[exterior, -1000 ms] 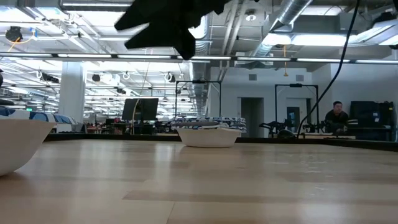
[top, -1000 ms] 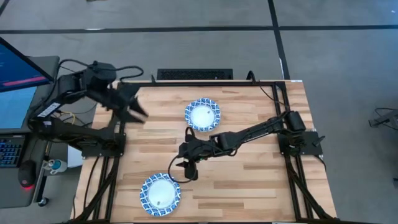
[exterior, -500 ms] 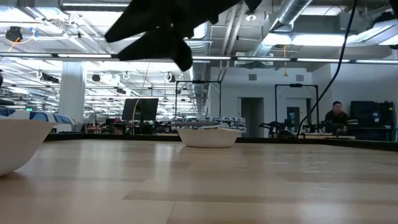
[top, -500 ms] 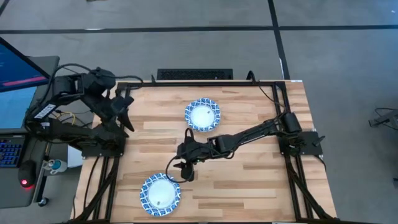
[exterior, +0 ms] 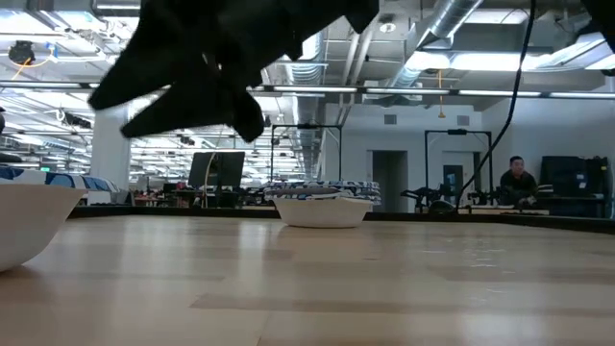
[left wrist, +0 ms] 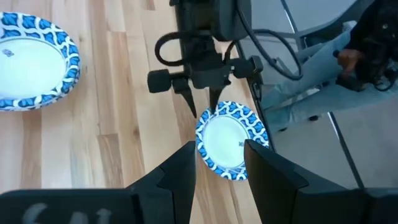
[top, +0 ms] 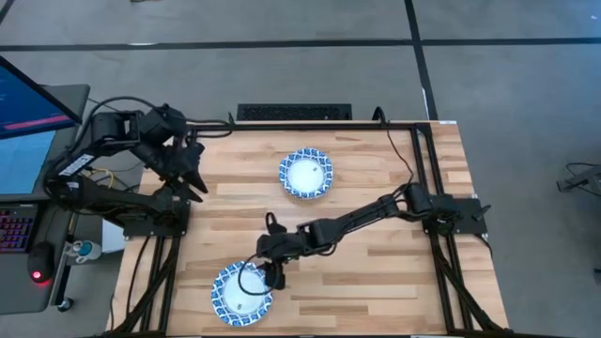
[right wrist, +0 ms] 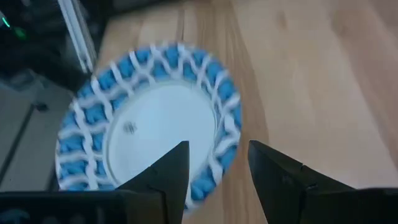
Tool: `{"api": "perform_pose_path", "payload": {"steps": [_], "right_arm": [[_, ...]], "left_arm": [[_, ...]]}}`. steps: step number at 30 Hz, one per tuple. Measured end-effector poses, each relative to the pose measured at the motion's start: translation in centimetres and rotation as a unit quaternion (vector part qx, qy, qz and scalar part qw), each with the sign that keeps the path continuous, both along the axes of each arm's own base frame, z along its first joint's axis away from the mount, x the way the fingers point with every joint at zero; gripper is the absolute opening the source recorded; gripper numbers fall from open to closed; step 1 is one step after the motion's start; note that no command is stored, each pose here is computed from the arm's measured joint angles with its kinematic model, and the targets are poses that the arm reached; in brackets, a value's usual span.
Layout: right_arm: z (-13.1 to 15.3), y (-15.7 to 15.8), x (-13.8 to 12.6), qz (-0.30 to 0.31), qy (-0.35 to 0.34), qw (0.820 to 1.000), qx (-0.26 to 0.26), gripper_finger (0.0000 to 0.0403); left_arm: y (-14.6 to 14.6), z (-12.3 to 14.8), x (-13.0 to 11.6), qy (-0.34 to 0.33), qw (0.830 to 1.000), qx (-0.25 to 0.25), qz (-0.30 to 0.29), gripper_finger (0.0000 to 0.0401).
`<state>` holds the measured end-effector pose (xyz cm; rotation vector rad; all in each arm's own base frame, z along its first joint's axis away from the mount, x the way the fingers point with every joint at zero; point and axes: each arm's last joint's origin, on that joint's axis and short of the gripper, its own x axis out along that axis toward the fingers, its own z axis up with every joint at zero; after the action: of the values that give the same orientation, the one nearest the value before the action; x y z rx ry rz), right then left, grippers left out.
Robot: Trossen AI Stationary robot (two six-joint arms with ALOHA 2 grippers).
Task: Nest bowls inside each other
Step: Stack the white bowl on top of the other white bowl
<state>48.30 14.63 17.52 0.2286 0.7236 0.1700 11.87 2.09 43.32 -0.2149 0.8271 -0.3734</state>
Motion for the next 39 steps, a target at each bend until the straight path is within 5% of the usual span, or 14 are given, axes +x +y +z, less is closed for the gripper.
{"api": "perform_pose_path", "payload": {"steps": [7,24,39], "right_arm": [[-2.6,0.9,1.4,-0.011,0.064,0.998,0.013,0.0186],[-1.9,-0.2,2.0,-0.032,0.060,0.998,0.006,0.0158],[-2.4,1.6,1.2,0.012,0.072,0.997,0.009,0.0130]], "left_arm": [[0.0,0.0,0.0,-0.001,1.000,0.000,-0.003,0.0126],[-0.1,0.0,-0.2,0.000,1.000,-0.003,0.002,0.0126],[-0.1,0.0,-0.1,0.000,1.000,-0.004,0.004,0.0126]]}}
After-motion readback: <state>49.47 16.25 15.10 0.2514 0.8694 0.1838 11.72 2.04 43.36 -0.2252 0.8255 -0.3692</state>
